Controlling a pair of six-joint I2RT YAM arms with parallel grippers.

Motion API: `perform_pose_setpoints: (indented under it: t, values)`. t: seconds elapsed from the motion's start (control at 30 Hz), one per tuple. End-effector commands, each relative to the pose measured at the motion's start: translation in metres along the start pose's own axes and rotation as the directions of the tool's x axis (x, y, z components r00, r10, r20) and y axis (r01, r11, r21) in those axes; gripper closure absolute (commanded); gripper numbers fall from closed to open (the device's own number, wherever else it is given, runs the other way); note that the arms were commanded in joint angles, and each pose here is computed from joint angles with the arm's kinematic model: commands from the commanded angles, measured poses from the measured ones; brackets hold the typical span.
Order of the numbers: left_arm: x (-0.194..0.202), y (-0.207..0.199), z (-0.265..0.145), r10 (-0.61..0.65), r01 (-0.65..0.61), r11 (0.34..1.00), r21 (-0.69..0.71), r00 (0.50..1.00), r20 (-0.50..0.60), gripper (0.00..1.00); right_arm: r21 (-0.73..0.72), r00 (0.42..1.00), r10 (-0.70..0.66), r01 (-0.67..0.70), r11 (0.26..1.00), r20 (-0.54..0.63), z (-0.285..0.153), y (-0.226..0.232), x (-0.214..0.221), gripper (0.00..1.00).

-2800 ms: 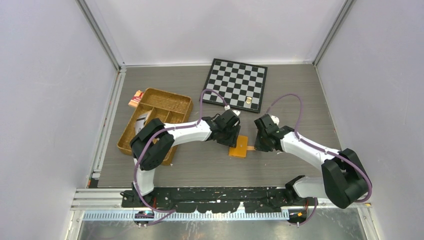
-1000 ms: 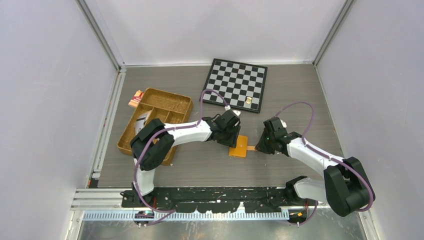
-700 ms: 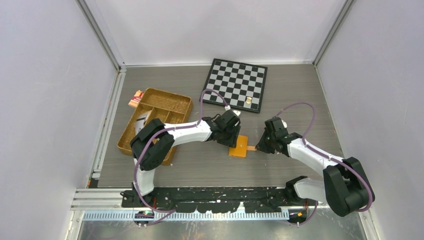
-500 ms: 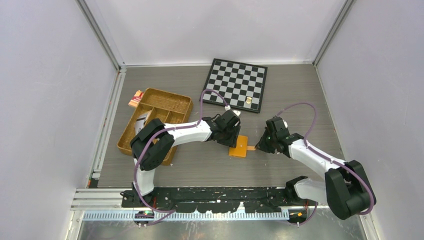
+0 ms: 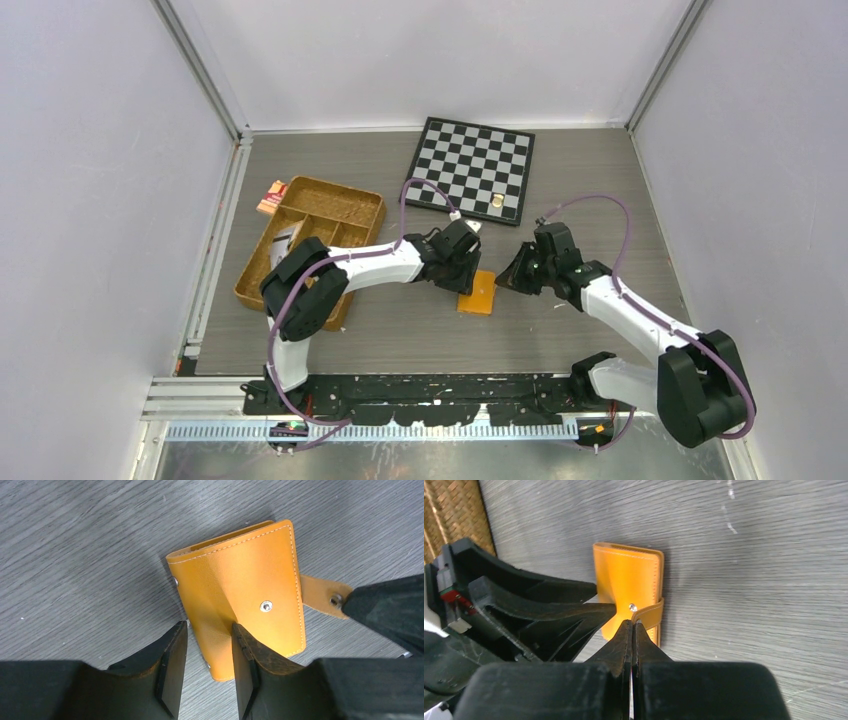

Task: Put the credit cards into the card holder
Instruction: Move the card holder to the center of the board.

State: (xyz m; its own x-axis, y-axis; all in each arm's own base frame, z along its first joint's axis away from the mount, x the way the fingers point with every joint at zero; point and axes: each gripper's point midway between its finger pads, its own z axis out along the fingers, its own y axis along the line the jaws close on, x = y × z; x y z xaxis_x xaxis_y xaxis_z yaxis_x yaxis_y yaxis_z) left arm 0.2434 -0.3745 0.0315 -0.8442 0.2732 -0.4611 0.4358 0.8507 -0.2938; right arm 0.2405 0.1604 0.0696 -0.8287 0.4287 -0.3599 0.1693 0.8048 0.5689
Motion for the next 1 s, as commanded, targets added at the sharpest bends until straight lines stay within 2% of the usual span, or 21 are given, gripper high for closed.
perform_pose_setpoints:
  t: [0.0,0.27,0.4,0.5,0.97]
  values:
    - [0.029,0.025,0.002,0.032,-0.040,0.996,-0.085,0.995,-0.091,0.61,-0.198,0.998,-0.064,0.064,0.978,0.006,-0.009,0.049,-0.014,1.00]
    - [0.029,0.024,0.001,0.025,-0.031,0.996,-0.078,0.996,-0.084,0.62,-0.284,0.995,-0.089,0.075,0.956,-0.037,-0.003,0.061,-0.006,1.00]
    - [0.029,0.022,0.002,0.020,-0.025,0.997,-0.067,0.996,-0.082,0.62,-0.258,0.994,-0.098,0.084,0.962,-0.041,0.001,0.057,-0.007,1.00]
    - [0.030,0.022,0.002,0.022,-0.028,0.997,-0.068,0.996,-0.085,0.62,-0.187,0.997,-0.081,0.076,0.979,-0.021,0.007,0.045,-0.013,1.00]
    - [0.030,0.022,0.003,0.018,-0.024,0.997,-0.069,0.996,-0.085,0.62,-0.102,0.988,-0.107,0.096,0.990,-0.110,0.019,0.026,0.001,0.99]
